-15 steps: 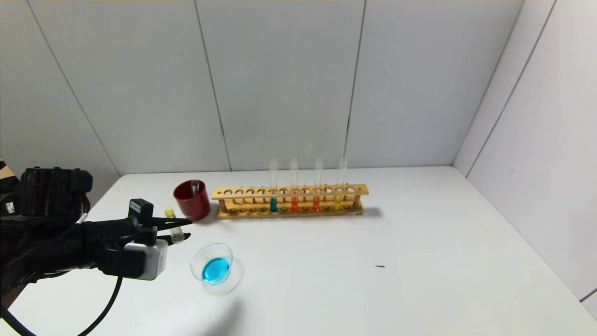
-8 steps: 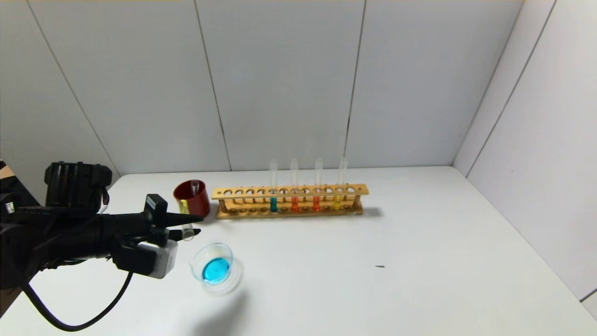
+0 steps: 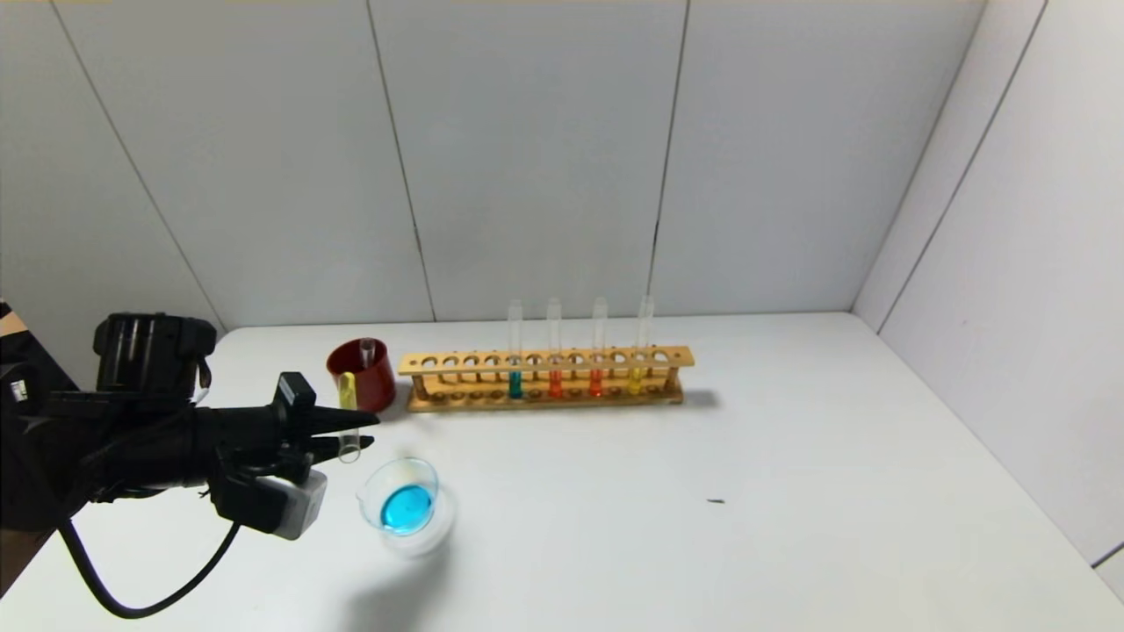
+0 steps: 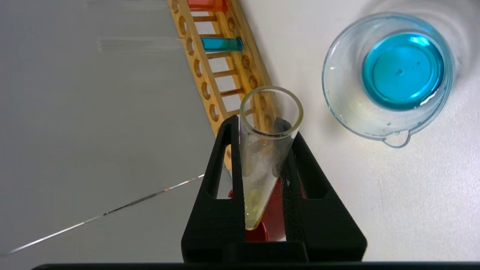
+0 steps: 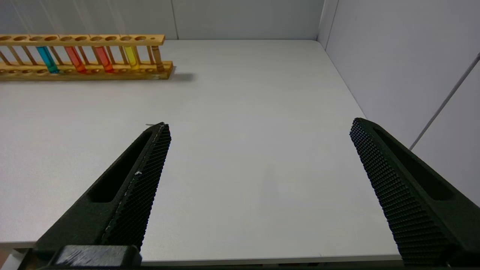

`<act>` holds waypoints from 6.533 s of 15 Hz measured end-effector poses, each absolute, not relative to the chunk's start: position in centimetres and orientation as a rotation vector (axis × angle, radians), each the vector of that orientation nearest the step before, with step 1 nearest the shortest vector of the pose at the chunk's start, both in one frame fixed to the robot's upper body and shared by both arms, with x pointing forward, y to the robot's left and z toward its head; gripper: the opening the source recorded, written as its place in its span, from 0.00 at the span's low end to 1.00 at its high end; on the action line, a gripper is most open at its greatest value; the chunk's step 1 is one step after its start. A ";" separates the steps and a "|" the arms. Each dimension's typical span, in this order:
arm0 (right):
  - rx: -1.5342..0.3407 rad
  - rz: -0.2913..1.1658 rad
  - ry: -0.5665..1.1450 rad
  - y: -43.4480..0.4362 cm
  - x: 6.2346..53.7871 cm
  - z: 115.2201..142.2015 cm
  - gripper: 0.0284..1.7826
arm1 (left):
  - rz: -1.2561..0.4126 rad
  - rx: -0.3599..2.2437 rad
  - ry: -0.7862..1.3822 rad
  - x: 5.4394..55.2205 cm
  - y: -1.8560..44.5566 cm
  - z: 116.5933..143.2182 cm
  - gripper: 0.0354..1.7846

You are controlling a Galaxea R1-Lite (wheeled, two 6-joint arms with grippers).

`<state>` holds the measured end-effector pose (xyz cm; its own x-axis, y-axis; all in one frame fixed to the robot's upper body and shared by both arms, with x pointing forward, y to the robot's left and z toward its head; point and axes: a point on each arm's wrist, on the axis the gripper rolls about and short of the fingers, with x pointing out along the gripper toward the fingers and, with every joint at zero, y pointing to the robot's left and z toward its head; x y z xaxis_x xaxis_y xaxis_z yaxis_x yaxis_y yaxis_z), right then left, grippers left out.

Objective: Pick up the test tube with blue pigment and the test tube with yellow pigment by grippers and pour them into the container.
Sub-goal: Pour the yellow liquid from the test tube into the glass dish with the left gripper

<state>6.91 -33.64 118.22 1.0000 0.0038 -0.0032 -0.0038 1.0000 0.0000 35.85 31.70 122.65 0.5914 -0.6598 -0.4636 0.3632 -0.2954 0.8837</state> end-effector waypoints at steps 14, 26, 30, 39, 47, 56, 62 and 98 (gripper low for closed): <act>0.000 0.003 0.003 -33.6 6.9 118.2 0.98 | -1.024 1.698 -0.292 38.4 31.0 122.2 0.16; 0.000 0.004 0.003 -33.6 6.9 118.2 0.98 | -1.000 1.832 -0.315 38.9 31.2 122.2 0.16; 0.000 0.004 0.003 -33.6 6.9 118.2 0.98 | -0.998 1.889 -0.302 38.6 31.1 122.1 0.16; 0.000 0.004 0.003 -33.6 6.9 118.2 0.98 | -0.972 1.971 -0.302 38.4 30.5 122.7 0.16; 0.000 0.004 0.003 -33.6 6.9 118.2 0.98 | -0.964 2.012 -0.294 38.2 30.6 122.7 0.16; 0.000 0.004 0.003 -33.6 6.9 118.2 0.98 | -0.963 2.028 -0.256 38.6 30.5 122.2 0.16; 0.000 0.004 0.003 -33.6 6.9 118.2 0.98 | -0.983 2.058 -0.240 38.7 29.1 121.8 0.16; 0.000 0.003 0.003 -33.6 6.9 118.2 0.98 | -0.787 2.263 -0.279 36.1 27.6 124.4 0.16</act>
